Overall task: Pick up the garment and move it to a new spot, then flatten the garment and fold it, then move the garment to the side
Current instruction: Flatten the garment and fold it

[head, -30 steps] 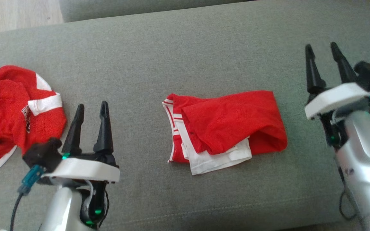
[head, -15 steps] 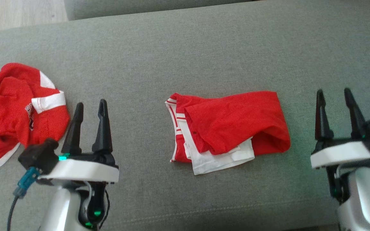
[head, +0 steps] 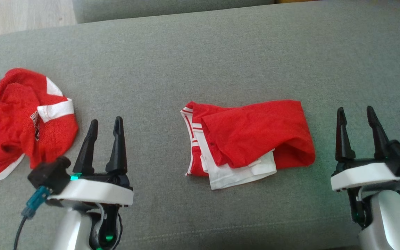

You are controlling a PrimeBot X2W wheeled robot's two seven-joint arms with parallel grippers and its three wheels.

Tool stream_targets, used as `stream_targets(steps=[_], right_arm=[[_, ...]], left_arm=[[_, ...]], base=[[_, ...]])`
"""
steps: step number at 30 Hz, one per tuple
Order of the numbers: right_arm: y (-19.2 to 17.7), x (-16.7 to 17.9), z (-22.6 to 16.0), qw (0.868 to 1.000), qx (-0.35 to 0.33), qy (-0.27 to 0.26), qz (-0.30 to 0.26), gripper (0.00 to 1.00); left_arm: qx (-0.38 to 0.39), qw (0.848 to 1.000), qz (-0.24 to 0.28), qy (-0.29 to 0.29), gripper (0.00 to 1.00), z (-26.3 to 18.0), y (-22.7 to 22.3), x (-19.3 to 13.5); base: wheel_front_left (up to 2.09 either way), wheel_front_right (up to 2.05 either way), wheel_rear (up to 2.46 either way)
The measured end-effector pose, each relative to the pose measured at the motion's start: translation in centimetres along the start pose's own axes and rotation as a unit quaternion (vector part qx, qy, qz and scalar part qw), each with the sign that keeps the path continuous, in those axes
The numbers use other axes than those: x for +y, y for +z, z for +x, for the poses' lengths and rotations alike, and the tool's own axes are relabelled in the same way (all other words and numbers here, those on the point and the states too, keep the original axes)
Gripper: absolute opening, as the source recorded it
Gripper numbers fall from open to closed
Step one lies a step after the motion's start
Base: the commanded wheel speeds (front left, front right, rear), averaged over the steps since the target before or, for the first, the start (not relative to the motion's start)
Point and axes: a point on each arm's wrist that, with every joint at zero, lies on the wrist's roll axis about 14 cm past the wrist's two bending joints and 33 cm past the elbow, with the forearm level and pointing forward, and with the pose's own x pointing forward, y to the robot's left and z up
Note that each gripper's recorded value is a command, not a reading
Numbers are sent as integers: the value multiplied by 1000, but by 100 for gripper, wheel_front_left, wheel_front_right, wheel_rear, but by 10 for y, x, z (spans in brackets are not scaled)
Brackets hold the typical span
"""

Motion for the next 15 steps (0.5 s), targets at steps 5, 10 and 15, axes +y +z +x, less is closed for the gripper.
stream_targets(steps=[5, 10, 15], right_arm=[[-2, 7, 2, 1000, 3, 10, 0, 100], [-4, 25, 5, 999, 5, 35, 6, 0], [-19, 52, 12, 997, 28, 76, 4, 0]], left_arm=[[2, 1000, 0, 2, 100, -1, -1, 1], [7, 1000, 0, 4, 100, -2, -4, 3], [13, 1000, 0, 12, 100, -3, -9, 8]], base=[[0, 0, 0], [0, 0, 0], [0, 0, 0]])
